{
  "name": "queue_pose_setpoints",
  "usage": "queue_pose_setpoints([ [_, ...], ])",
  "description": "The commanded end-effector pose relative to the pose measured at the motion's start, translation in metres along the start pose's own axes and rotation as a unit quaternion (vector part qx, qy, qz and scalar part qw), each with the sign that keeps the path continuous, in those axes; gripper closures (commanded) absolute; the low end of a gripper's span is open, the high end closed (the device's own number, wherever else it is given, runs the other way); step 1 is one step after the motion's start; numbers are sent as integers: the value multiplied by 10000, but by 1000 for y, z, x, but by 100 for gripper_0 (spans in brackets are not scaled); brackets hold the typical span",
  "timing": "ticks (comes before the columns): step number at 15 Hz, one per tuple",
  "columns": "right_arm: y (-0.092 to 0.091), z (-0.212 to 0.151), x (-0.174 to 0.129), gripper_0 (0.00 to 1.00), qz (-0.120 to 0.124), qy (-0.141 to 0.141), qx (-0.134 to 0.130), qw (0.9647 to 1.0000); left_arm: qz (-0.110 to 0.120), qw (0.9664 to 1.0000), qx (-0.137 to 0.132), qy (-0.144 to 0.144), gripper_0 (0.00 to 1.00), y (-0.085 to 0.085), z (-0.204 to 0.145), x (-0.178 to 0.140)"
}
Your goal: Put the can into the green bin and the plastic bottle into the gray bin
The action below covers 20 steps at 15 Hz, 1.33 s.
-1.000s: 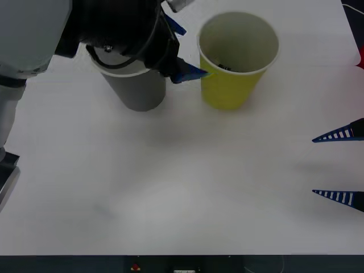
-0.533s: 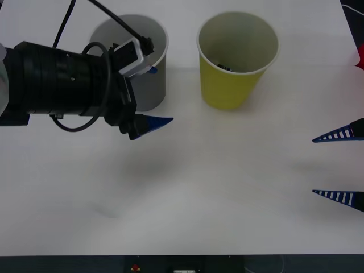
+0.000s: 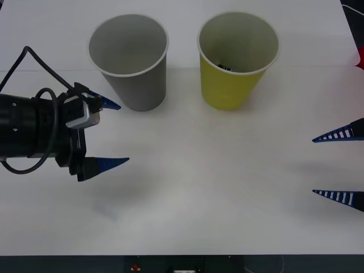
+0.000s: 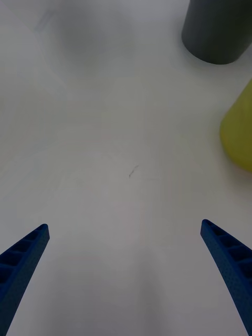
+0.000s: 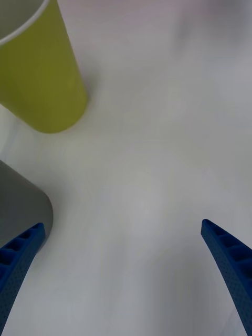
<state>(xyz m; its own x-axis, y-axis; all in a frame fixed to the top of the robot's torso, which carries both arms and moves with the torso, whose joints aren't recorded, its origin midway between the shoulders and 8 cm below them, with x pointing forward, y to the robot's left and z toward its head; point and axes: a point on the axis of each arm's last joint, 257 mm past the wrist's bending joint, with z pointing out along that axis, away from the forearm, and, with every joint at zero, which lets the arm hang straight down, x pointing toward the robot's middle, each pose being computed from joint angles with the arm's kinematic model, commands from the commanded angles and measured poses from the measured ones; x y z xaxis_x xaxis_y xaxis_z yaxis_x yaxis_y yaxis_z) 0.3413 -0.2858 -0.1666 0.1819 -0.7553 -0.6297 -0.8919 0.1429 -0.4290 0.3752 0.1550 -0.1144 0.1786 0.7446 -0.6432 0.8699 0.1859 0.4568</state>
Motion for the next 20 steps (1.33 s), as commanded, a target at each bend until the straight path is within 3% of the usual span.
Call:
queue_pose_setpoints([
  [1, 0, 0, 0, 0, 0, 0, 0, 10000, 110, 9998, 59, 180, 0, -8, -12, 23],
  [5, 0, 0, 0, 0, 0, 0, 0, 10000, 134, 9990, 143, 405, 0, -23, -28, 54],
  [7, 0, 0, 0, 0, 0, 0, 0, 10000, 8, 9986, 205, 484, 0, -34, -32, 67],
  [11, 0, 0, 0, 0, 0, 0, 0, 10000, 272, 9977, 198, 585, 0, -45, -39, 91],
  [12, 0, 0, 0, 0, 0, 0, 0, 10000, 242, 9978, 236, 567, 0, -48, -41, 98],
  [16, 0, 0, 0, 0, 0, 0, 0, 10000, 357, 9976, 274, 525, 0, -46, -45, 120],
  [20, 0, 0, 0, 0, 0, 0, 0, 10000, 248, 9981, 226, 511, 0, -40, -46, 124],
])
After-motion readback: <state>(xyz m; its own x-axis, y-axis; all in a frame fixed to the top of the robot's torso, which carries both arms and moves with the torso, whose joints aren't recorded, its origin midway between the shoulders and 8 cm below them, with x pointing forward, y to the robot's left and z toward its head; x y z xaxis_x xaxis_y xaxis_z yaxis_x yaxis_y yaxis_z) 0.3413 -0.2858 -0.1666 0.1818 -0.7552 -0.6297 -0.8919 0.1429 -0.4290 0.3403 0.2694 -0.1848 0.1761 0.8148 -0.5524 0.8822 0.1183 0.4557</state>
